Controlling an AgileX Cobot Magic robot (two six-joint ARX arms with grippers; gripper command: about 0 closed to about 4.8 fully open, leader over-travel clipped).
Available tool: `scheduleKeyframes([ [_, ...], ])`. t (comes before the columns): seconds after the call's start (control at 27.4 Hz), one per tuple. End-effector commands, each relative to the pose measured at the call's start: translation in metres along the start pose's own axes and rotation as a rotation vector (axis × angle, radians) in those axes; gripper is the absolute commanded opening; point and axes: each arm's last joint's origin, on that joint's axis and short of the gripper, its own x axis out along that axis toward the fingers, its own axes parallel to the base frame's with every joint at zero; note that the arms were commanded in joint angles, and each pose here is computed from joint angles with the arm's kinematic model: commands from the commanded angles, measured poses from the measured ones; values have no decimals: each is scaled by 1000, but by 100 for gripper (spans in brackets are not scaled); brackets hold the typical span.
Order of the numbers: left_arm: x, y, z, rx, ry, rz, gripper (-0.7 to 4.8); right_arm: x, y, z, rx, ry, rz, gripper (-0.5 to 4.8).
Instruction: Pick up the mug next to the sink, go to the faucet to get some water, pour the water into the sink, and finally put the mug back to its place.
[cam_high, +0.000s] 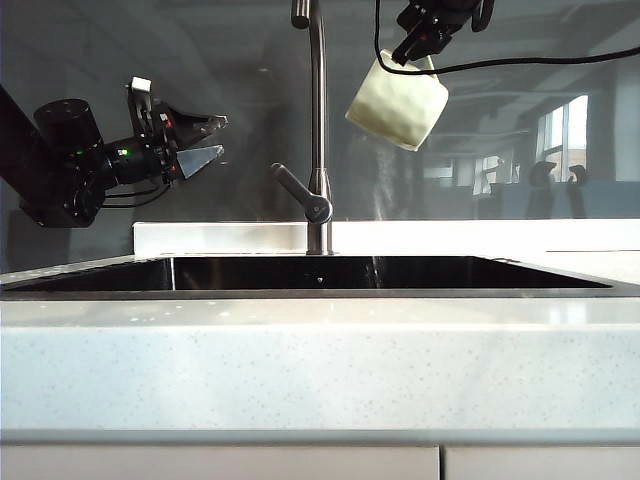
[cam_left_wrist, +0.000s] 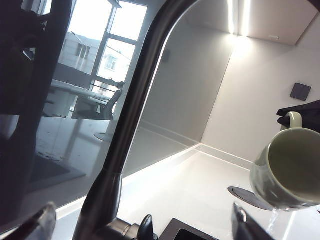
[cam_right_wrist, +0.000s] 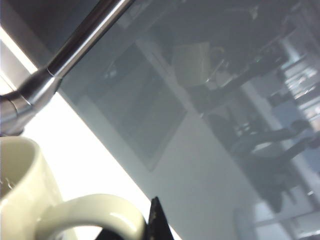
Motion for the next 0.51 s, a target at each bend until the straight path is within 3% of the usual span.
scheduleKeyframes([
  [0.04, 3, -4, 4, 21, -3, -16, 479, -10, -18, 15, -27, -94, -100, -5],
  [0.51, 3, -4, 4, 13, -5, -15, 479, -11, -15, 19, -331, -85, -116, -6],
])
